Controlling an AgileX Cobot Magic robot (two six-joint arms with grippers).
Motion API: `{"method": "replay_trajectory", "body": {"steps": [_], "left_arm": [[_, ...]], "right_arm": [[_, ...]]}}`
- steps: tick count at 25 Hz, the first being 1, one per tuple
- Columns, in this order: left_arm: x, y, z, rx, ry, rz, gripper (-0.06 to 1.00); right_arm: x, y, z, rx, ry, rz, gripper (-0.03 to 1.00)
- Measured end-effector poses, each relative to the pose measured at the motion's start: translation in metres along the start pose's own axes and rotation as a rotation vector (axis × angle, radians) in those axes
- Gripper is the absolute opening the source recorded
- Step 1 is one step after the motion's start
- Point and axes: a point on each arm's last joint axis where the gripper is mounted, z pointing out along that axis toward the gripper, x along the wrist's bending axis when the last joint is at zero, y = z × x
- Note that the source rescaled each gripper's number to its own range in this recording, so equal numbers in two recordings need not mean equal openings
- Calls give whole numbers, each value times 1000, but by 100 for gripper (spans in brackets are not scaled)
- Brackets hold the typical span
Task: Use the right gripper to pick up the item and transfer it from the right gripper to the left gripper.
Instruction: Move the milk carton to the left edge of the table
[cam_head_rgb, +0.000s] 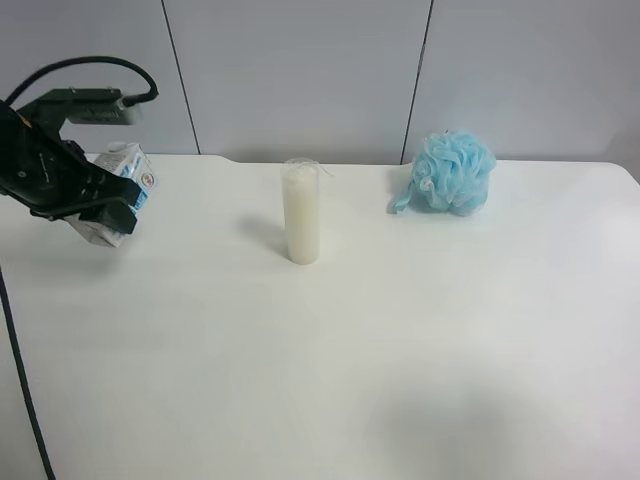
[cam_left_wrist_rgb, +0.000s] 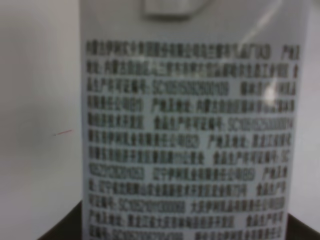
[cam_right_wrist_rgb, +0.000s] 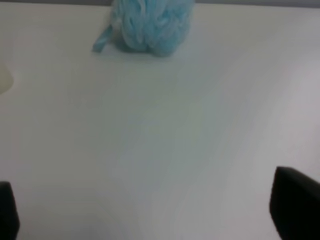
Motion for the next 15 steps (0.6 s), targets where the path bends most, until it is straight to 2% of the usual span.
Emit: {"method": "replay_trajectory", "body": {"steps": [15], "left_arm": [[12,-1,63,12,41,-28,0]], "right_arm": [[0,0,0,0,0,0,98]]}}
